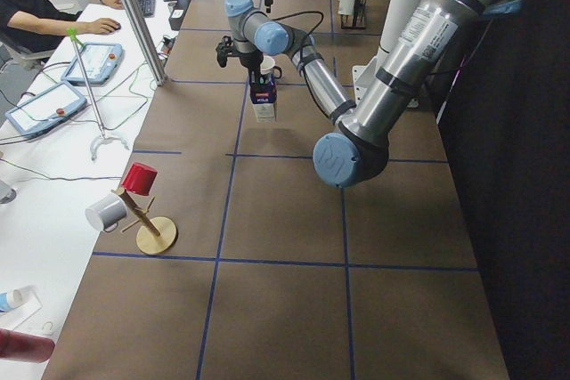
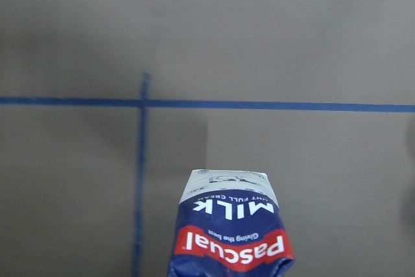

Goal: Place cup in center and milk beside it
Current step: 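Carry the milk carton with the left gripper beside the mug, then lower the carton upright next to the mug and open the left gripper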

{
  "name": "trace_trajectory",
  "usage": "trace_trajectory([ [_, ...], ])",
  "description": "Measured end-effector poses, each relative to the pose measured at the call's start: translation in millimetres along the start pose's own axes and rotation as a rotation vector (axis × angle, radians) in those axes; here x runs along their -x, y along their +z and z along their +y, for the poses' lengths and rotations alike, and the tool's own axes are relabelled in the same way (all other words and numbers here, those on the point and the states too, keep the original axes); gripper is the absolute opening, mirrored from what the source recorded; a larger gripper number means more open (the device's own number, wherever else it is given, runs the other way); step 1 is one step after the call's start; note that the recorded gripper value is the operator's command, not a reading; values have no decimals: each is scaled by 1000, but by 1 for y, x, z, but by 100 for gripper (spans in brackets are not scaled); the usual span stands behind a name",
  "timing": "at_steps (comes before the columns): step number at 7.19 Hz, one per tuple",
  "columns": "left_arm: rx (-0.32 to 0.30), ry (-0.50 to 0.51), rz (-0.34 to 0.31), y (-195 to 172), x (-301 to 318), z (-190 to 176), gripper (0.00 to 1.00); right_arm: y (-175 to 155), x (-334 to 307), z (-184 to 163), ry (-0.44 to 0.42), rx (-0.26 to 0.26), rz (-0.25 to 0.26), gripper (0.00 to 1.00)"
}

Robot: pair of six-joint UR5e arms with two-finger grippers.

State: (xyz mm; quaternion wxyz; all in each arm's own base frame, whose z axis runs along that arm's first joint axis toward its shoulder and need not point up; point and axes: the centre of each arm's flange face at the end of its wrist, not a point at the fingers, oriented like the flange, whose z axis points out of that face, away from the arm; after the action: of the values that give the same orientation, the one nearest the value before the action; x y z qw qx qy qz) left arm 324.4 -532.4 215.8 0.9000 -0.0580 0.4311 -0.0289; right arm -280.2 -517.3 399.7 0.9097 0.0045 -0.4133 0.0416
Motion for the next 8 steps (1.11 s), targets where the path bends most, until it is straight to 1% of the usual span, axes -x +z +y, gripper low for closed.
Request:
trace_trajectory([
  [1, 14, -38, -13, 18, -55, 0, 11, 0, -1, 0, 1, 0, 1, 100],
  [2, 22, -52, -32, 35, -101, 2, 11, 0, -1, 0, 1, 0, 1, 100],
  [4, 26, -72, -75, 54, -164, -13, 12, 1, 0, 1, 1, 0, 1, 100],
  [5, 29, -80, -89, 58, -176, -19, 14, 1, 1, 1, 1, 1, 1, 100],
  [8, 22, -78, -105, 65, -182, -27, 15, 1, 1, 1, 0, -1, 1, 100],
])
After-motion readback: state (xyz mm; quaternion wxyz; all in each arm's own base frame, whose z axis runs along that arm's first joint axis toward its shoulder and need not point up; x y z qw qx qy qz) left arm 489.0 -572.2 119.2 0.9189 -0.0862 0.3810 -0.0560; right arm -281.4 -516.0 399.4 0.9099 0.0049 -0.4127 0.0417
